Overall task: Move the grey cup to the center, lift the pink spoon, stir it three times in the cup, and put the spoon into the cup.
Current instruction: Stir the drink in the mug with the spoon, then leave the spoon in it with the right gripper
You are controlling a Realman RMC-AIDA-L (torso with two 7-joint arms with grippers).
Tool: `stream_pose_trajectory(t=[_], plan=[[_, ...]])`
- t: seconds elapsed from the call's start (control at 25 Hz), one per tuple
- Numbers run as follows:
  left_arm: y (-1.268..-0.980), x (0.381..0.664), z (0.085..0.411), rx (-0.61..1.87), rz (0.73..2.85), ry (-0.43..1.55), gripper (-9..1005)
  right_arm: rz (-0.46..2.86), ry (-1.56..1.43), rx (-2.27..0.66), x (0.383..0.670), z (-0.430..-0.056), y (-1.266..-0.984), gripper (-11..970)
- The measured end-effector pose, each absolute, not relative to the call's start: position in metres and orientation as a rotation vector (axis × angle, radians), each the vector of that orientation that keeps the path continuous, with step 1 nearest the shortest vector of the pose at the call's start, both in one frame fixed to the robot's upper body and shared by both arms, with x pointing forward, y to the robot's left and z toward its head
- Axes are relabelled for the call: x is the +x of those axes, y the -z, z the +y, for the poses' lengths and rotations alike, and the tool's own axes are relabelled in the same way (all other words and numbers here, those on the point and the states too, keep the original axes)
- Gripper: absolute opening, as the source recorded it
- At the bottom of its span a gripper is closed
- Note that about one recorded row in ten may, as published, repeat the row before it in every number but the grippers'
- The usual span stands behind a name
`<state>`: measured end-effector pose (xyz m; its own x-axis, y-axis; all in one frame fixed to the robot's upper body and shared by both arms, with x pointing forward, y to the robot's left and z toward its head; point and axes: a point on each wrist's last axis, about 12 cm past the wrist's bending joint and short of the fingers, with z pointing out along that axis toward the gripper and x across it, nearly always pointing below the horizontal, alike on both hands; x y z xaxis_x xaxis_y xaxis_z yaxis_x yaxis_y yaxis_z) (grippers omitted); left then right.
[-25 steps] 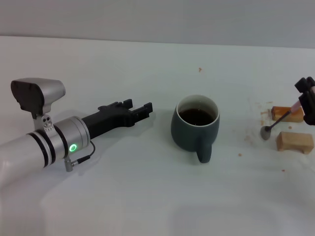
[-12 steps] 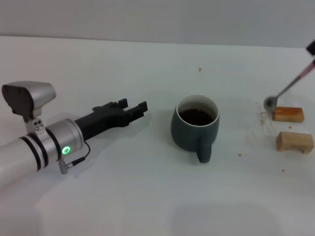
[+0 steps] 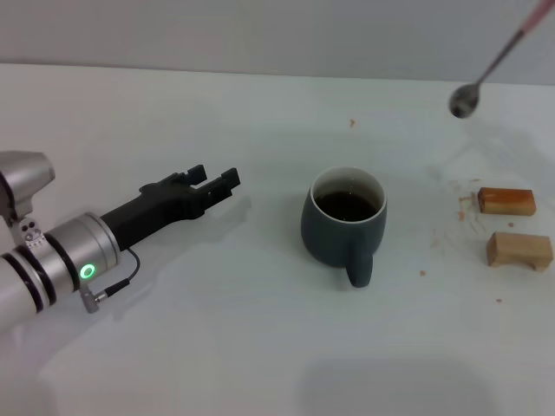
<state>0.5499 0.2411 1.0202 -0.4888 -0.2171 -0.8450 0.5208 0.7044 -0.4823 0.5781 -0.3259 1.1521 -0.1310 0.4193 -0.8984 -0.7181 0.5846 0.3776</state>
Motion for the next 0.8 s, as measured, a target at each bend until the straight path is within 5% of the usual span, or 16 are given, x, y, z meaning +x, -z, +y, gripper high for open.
stream_pose_trajectory(t=[0.36, 0.8], plan=[[-1.022, 0.542, 0.248, 0.208, 1.837, 0.925, 722, 1.548, -1.103, -0.547, 0.624, -0.279, -1.191, 87], [-1.026, 0.538, 0.252, 0.204, 1.794, 0.950, 722, 1.715, -1.105, -0.782, 0.634, -0.221, -1.178, 87]])
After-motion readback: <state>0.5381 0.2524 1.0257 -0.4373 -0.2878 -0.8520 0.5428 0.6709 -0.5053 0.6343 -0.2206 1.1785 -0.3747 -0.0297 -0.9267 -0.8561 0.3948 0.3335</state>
